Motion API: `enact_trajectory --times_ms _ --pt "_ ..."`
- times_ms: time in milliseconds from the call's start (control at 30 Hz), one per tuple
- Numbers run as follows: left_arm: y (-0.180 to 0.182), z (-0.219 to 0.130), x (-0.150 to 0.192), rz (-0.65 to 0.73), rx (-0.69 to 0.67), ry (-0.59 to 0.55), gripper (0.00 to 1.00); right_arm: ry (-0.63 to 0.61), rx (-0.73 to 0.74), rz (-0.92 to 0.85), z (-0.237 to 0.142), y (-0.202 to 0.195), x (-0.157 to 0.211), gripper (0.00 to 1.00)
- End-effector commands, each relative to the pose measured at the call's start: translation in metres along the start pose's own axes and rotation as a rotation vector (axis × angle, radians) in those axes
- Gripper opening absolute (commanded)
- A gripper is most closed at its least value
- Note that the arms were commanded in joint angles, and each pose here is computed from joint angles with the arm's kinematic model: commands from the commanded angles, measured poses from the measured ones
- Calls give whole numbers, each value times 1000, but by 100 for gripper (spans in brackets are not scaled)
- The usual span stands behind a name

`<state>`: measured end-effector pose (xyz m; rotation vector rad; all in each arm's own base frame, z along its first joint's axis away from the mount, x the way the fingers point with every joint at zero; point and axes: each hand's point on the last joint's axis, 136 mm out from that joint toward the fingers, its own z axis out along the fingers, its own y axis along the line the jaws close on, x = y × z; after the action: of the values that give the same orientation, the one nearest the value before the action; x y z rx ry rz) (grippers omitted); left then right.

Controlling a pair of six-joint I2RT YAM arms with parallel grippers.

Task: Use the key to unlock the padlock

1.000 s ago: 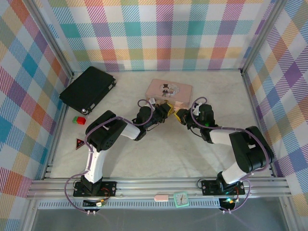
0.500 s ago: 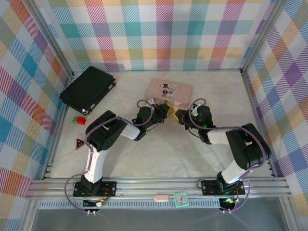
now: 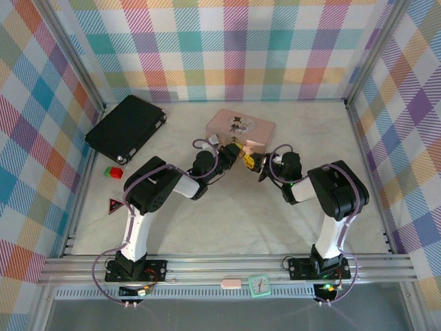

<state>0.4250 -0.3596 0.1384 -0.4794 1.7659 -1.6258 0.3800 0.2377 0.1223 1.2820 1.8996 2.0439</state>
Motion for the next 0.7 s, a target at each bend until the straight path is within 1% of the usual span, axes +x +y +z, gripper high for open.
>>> enact_trajectory --times_ms 0,167,267,400,533,667 --pt "-48 3 52 118 189 176 0 66 -251 234 2 76 19 0" --pt "-42 10 53 142 186 158 0 -10 -321 311 -8 83 7 0" --pt "-46 18 55 143 206 156 0 -18 -348 306 -12 91 8 0" --pt "-57 23 49 124 224 131 0 -10 -321 246 -8 86 10 0" --pt "-49 23 42 36 186 85 0 13 -248 160 5 68 6 0" --pt "-43 16 36 18 148 29 0 20 -211 78 11 56 4 1"
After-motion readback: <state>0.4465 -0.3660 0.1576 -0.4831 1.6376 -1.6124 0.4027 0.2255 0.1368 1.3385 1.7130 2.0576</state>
